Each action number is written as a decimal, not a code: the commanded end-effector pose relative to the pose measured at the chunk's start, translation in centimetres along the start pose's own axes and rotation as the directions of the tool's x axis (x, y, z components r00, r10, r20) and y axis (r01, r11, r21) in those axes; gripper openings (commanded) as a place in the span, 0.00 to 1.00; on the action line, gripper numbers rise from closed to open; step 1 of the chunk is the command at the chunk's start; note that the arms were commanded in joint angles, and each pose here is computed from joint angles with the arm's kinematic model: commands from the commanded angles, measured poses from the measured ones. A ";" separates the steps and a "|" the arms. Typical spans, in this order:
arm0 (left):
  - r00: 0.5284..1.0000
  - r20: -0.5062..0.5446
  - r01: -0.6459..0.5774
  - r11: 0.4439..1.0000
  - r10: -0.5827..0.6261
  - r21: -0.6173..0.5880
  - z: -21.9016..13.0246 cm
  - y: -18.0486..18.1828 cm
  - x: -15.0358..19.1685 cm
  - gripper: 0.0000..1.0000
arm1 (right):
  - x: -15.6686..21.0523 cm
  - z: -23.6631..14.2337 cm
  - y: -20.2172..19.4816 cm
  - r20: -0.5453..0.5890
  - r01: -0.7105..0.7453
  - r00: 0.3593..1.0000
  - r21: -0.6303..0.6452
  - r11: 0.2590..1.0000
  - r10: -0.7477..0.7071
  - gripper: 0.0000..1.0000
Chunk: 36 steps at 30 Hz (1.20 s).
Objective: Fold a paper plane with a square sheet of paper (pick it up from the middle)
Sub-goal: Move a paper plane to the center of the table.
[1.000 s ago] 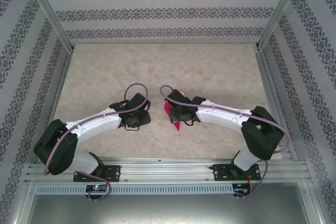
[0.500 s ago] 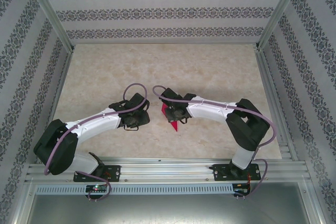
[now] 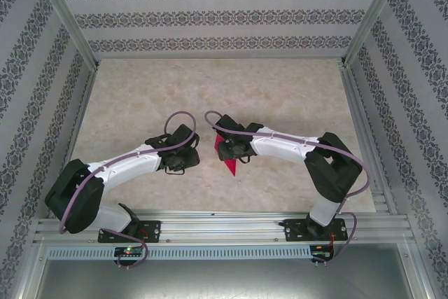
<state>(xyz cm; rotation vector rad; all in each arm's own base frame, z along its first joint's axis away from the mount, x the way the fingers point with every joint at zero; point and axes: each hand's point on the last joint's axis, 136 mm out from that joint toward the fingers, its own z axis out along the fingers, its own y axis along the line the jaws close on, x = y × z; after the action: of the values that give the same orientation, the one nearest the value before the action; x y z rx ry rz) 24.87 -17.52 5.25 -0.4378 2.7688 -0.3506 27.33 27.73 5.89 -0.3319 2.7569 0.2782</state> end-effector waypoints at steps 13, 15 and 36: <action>1.000 -0.014 0.002 1.000 -0.002 -0.008 0.6 0.5 0.1 0.46 | 0.6 1.8 0.0 -0.073 0.026 0.997 0.035 0.999 -0.023 0.57; 1.000 -0.012 0.003 1.000 -0.003 -0.008 0.6 0.5 0.0 0.46 | 0.8 2.2 -0.1 -0.082 0.036 0.996 0.058 0.998 -0.031 0.56; 1.000 -0.011 -0.003 1.000 0.002 -0.022 0.4 0.7 0.0 0.46 | 1.5 2.9 -1.6 -0.092 -0.007 0.996 0.126 0.992 0.019 0.35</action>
<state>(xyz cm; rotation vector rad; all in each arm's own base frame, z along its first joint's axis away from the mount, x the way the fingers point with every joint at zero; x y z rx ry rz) 24.73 -17.45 4.80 -0.4437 2.7845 -0.3487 27.50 27.45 3.20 -0.3320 2.8358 0.1622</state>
